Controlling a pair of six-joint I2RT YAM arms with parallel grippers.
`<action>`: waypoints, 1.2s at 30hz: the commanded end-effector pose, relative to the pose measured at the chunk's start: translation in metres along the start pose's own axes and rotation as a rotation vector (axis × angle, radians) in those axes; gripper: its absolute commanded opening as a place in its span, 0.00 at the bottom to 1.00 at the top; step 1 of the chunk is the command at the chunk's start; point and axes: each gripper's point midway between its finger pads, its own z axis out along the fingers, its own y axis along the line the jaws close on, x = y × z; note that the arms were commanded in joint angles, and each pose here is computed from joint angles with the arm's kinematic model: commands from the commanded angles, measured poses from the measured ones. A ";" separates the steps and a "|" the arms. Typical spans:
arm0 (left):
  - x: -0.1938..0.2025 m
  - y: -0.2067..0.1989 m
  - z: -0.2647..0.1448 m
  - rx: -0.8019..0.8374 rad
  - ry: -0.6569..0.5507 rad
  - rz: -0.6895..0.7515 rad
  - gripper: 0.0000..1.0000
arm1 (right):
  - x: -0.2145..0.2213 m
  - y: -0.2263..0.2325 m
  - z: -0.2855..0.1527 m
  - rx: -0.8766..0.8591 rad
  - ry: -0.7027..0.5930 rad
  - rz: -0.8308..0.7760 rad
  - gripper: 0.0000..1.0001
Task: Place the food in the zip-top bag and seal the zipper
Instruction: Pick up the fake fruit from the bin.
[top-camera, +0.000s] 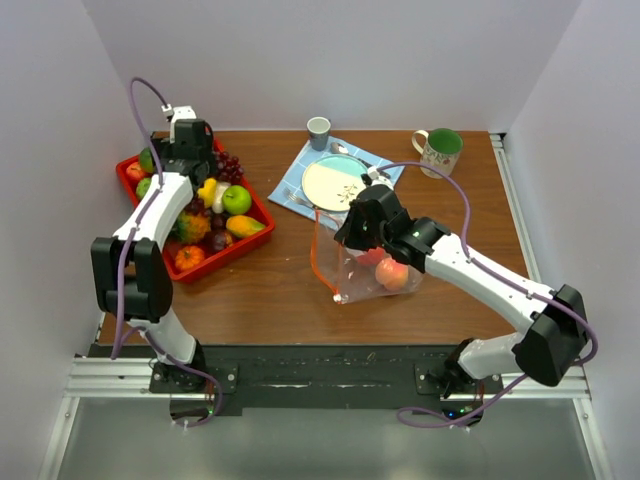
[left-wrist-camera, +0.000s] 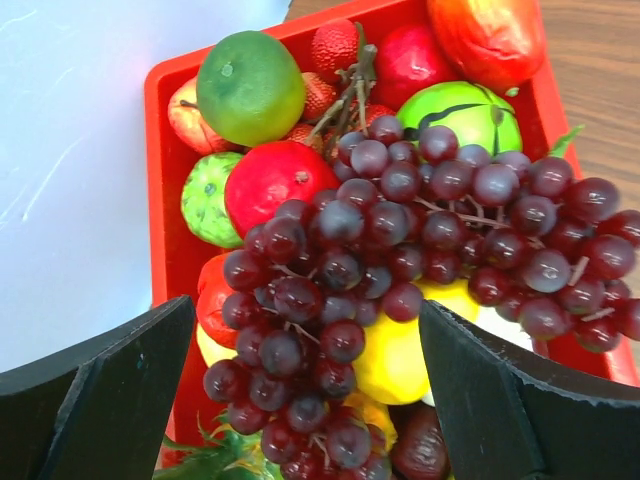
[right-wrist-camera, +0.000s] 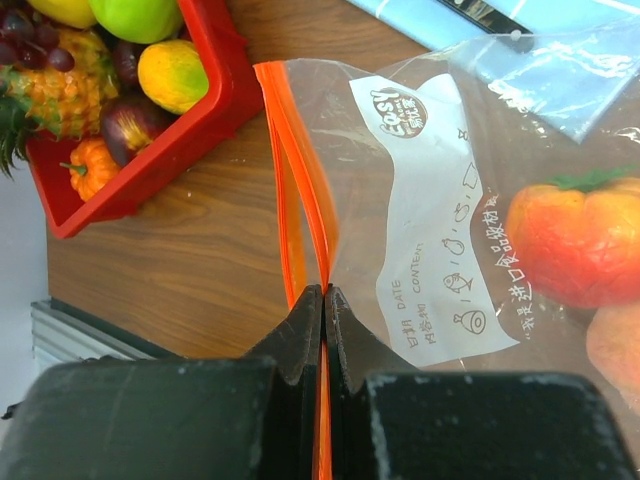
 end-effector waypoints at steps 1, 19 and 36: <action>-0.010 0.008 0.009 -0.029 -0.027 0.009 1.00 | -0.006 0.013 0.002 -0.047 -0.008 -0.013 0.00; 0.039 0.002 0.040 -0.016 0.062 -0.015 0.87 | 0.003 0.014 0.008 -0.063 0.026 -0.020 0.00; 0.028 0.017 0.026 -0.048 0.033 -0.045 0.06 | 0.001 0.014 0.003 -0.068 0.012 -0.014 0.00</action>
